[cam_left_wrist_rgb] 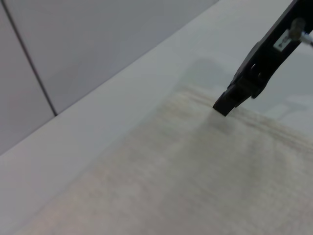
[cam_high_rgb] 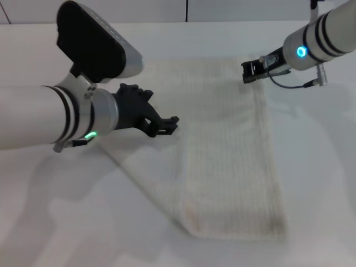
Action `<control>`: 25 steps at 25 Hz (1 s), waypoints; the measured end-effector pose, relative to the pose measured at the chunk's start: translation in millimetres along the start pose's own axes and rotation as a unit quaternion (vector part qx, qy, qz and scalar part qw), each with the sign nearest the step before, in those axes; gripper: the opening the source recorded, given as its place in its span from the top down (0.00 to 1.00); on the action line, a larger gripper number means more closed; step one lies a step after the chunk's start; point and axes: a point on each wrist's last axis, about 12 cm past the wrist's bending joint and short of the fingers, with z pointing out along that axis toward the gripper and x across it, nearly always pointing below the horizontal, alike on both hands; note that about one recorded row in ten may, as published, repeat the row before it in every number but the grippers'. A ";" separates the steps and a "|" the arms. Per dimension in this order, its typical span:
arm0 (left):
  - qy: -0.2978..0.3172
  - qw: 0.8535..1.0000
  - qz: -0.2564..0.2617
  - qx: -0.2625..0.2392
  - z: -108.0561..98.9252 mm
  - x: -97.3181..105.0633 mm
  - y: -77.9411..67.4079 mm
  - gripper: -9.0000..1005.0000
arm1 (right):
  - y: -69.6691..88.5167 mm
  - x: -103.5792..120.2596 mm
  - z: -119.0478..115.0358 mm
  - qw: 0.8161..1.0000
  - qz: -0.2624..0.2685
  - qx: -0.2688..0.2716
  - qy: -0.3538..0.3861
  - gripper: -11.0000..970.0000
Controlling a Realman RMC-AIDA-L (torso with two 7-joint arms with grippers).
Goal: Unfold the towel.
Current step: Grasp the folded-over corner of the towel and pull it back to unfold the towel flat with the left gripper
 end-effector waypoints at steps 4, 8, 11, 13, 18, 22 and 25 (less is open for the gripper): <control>0.001 1.000 0.013 0.010 13.9 0.4 -9.2 0.22 | 3.1 4.7 8.0 1.000 -0.002 0.003 0.006 0.99; -0.008 1.000 0.015 0.018 21.5 -2.7 -15.5 0.22 | 3.1 4.5 7.7 1.000 -0.001 0.002 0.005 0.99; -0.022 0.999 0.024 0.026 31.4 -5.8 -24.1 0.22 | 2.4 5.9 7.8 1.000 0.001 0.001 0.008 0.99; -0.024 0.999 0.029 0.025 37.8 -4.7 -26.0 0.22 | 2.5 6.2 7.8 1.000 0.001 0.001 0.009 0.99; -0.020 0.999 0.030 0.022 51.4 -2.3 -24.8 0.24 | 3.2 6.3 7.7 1.000 0.000 0.000 0.011 0.99; -0.026 0.999 0.028 0.012 57.3 0.4 -21.2 0.26 | 3.7 5.9 7.5 1.000 -0.001 -0.001 0.011 0.99; -0.025 0.999 0.022 0.009 60.5 2.4 -18.8 0.28 | 3.9 5.6 7.5 1.000 -0.001 -0.001 0.011 0.99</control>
